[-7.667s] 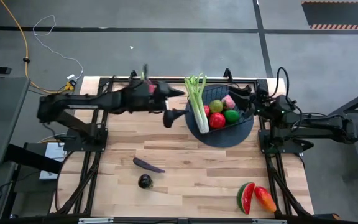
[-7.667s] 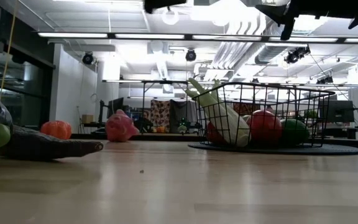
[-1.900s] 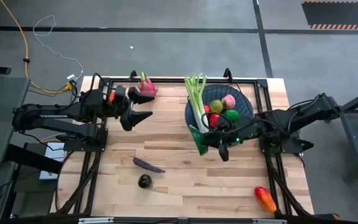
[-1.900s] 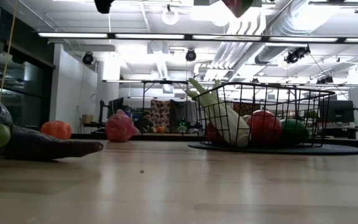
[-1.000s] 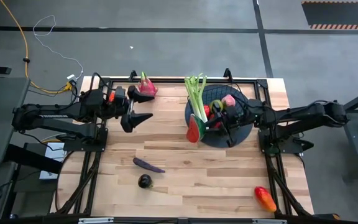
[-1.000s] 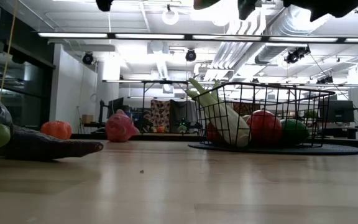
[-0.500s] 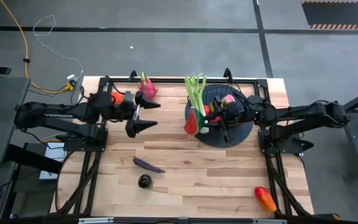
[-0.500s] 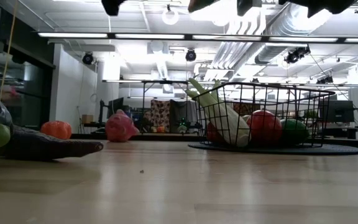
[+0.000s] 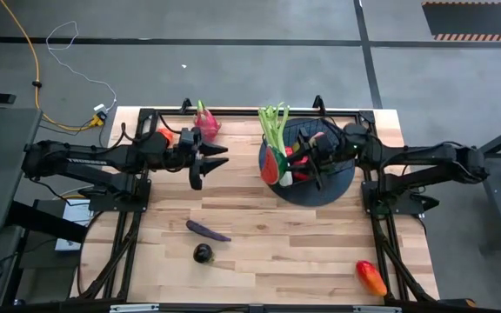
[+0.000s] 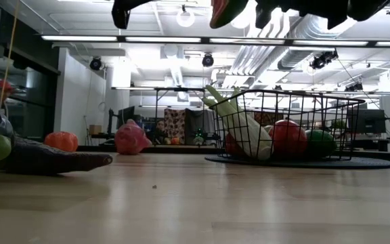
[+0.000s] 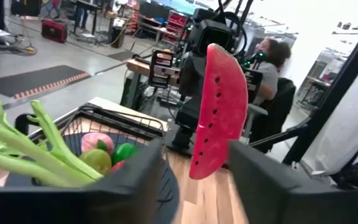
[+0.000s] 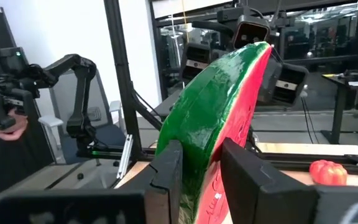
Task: Build produce basket
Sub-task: Put the watermelon into the wire basket
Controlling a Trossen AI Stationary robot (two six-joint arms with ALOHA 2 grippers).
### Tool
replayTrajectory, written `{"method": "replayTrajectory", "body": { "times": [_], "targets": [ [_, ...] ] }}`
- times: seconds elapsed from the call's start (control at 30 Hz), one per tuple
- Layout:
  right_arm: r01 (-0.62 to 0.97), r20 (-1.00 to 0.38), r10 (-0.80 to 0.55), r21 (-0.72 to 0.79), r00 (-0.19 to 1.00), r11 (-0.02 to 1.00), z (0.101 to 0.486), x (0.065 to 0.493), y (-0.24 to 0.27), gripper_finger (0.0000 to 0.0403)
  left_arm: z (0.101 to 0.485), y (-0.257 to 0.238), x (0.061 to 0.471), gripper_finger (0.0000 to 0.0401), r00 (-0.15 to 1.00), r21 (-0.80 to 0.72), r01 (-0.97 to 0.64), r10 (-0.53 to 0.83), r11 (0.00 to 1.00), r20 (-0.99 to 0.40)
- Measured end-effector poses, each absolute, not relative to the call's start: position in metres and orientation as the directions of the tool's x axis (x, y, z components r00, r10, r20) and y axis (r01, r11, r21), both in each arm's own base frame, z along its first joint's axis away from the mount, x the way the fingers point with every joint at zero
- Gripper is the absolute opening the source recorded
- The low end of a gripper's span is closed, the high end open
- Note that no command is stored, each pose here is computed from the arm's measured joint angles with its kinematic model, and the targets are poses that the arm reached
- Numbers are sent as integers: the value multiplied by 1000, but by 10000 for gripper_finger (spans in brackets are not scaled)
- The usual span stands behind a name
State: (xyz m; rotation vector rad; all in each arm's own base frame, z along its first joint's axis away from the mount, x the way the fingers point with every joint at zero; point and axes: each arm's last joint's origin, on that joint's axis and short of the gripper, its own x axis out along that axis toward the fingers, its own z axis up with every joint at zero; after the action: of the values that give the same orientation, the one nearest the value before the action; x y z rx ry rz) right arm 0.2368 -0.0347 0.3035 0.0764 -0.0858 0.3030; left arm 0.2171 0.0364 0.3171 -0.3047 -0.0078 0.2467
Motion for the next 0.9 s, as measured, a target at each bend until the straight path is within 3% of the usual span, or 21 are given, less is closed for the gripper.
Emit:
{"method": "replayTrajectory", "body": {
  "times": [0.1,0.17,0.3,0.43,0.53,0.6,0.7,0.9],
  "targets": [
    [-317,96,310,77,946,945,304,236,-36,78,316,37,217,51,968,-295,-247,246,923,-41],
    [-317,95,309,82,946,945,304,236,-37,78,316,36,217,15,969,-290,-246,245,925,-41],
    [-268,33,266,122,963,956,317,236,-42,78,316,36,217,13,967,-284,-253,252,925,-41],
    [-4,-278,47,155,960,988,337,232,-56,78,316,36,217,4,965,-268,-261,260,927,-41],
    [189,-543,-169,-19,823,982,345,224,-66,78,316,36,217,2,964,-268,-265,263,926,-44],
    [218,-656,-275,-169,703,961,347,219,-70,78,315,36,217,1,964,-267,-266,263,926,-49],
    [124,-762,-316,-300,565,946,340,215,-75,78,314,36,217,1,963,-262,-269,262,927,-61],
    [-215,-938,-231,-289,257,933,310,207,-75,78,312,36,217,0,962,-253,-274,262,928,-80]
  ]
}}
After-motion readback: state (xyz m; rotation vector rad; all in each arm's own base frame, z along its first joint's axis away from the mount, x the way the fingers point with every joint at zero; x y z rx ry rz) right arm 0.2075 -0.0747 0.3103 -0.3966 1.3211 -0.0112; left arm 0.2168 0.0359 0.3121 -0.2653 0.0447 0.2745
